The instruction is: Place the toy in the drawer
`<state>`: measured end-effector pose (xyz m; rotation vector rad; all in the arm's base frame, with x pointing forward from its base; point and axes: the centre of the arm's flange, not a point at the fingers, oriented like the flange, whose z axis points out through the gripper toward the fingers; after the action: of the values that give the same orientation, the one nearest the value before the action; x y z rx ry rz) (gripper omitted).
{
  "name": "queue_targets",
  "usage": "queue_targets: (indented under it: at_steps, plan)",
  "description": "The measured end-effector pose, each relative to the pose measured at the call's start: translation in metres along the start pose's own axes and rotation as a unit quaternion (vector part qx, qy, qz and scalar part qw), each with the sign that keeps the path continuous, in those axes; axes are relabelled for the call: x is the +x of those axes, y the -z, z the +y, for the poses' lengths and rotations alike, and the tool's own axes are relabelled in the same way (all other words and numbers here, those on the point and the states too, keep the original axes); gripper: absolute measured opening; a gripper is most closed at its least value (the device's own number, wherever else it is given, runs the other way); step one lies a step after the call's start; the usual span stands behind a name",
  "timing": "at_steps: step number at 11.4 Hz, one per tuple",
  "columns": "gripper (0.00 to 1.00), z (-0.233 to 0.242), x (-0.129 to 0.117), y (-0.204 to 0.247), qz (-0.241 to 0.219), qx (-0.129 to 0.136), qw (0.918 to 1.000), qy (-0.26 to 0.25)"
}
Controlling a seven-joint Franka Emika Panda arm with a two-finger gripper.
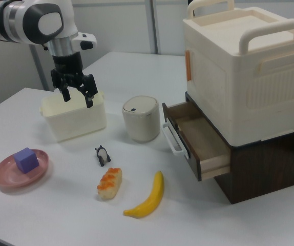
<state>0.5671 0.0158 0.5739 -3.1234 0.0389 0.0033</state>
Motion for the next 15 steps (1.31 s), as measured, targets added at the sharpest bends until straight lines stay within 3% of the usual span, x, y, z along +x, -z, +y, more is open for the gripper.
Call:
queue_targets:
  at_steps: [6, 8, 11, 15]
  plan:
    - [1.0, 0.0, 0.001, 0.0, 0.002, -0.001, 0.9999, 0.01]
    - [1.0, 0.001, 0.003, 0.0, 0.007, -0.002, 0.998, 0.064]
    - [1.0, 0.003, 0.007, -0.011, -0.003, -0.002, 0.9855, 0.17]
    - [1.0, 0.0, 0.028, -0.043, 0.018, -0.026, 0.973, 0.229]
